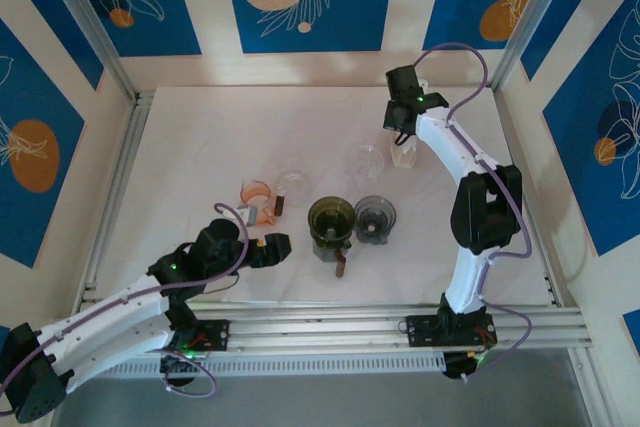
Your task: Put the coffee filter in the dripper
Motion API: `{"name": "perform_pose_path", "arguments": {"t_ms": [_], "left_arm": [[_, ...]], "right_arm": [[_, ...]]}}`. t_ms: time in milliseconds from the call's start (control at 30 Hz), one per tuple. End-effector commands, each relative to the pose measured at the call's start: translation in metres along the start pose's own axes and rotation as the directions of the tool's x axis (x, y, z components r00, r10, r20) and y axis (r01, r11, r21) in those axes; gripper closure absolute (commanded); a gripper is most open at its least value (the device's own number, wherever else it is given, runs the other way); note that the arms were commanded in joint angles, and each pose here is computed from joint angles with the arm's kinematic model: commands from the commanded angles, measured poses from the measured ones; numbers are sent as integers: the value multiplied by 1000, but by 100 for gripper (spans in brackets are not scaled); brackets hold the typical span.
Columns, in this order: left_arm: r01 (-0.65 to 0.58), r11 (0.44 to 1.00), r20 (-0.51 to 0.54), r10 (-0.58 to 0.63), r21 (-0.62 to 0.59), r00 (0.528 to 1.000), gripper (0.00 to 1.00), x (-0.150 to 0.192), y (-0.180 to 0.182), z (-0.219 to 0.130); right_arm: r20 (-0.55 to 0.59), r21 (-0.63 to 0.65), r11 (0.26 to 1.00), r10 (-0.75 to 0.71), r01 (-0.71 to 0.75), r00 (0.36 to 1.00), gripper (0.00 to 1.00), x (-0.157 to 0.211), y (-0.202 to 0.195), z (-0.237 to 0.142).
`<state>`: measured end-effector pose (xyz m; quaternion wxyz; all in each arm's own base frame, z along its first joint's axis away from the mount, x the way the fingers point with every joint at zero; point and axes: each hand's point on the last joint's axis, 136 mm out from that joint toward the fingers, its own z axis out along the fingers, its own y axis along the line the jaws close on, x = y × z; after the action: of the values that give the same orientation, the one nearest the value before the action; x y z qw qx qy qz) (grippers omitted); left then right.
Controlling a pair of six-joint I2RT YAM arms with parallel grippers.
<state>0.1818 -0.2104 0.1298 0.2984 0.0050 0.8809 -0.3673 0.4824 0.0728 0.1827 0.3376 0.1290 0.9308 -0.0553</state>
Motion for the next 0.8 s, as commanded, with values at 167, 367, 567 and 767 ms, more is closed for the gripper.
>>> {"name": "perform_pose_path", "arguments": {"t_ms": [167,367,567,767], "left_arm": [[0,1000,8,0,25,1000,2,-9,-11,-2],[-13,1000,8,13,26,1000,2,-12,-15,-4],[-29,999,2,29,27,1000,2,-14,-19,-9],[-37,999,-19,38,24,999,1,-10,-18,-12]], "right_arm": [[144,1,1000,5,-5,990,100,-21,-19,-63],[175,-64,997,42,-31,984,100,-10,-30,-103],[154,-215,976,53,-19,987,100,29,-32,-161],[68,-436,898,-26,53,997,100,93,-23,-232]]}}
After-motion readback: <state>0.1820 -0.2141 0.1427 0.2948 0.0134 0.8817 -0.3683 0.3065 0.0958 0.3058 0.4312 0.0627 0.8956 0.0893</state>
